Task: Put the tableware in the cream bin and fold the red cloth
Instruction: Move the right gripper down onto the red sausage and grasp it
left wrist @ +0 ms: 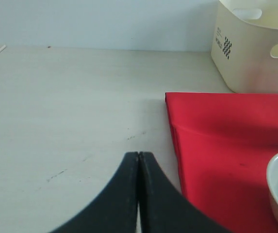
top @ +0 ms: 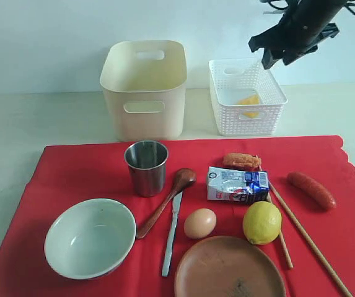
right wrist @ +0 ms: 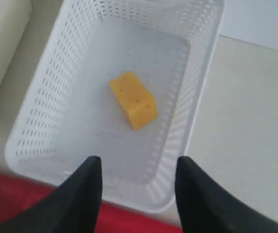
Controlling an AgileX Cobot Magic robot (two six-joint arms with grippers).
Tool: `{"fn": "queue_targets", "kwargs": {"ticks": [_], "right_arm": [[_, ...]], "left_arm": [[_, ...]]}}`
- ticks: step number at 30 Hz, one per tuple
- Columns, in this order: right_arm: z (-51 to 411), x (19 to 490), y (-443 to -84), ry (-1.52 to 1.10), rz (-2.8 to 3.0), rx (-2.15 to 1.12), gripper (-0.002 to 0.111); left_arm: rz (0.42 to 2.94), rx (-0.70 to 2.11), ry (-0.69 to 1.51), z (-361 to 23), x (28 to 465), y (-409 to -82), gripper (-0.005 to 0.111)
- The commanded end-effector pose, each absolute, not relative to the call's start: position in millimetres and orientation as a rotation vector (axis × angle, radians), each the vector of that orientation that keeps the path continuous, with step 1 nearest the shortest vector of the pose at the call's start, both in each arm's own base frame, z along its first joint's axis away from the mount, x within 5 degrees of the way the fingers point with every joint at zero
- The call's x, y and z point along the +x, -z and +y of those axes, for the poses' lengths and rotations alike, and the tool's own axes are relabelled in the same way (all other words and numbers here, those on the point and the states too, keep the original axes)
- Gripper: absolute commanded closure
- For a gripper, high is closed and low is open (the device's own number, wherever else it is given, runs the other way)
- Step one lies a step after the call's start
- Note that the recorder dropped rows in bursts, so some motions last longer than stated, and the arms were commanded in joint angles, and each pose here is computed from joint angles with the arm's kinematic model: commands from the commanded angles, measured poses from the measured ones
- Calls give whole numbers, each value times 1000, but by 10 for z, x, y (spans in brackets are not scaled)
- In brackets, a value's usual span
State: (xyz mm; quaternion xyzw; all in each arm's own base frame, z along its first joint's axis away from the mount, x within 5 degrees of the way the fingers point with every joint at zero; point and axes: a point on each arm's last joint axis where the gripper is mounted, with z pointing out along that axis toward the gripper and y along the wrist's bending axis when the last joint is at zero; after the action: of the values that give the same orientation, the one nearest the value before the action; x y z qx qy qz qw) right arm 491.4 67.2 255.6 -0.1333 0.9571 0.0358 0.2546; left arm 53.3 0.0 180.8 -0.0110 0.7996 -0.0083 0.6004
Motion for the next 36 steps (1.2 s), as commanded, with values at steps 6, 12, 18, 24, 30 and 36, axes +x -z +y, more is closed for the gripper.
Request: {"fn": "queue_targets", "kwargs": {"ticks": [6,12,18,24,30,36], "right_arm": [[624,4406,-2774,-68,2689,-437,71],[605,4009,-2601,-112,2784,-543,75],[574,3636,-2263,-148,2895,-649,75],[520,3512,-1970,-87,2902,-662,75],[488,3484,-1844,-32,2869,-682,72],[485,3511,-1683,-28,2910,-699,70]], "left_arm": [[1837,-23,16,1,533,-1814,107],[1837,-23,16,1,533,-1814,107],[1837,-23,16,1,533,-1814,107],[1837,-23,16,1,533,-1814,107],[1837,-23,16,1,533,-1814,107],[1837,-23,16,1,533,-1814,107]]}}
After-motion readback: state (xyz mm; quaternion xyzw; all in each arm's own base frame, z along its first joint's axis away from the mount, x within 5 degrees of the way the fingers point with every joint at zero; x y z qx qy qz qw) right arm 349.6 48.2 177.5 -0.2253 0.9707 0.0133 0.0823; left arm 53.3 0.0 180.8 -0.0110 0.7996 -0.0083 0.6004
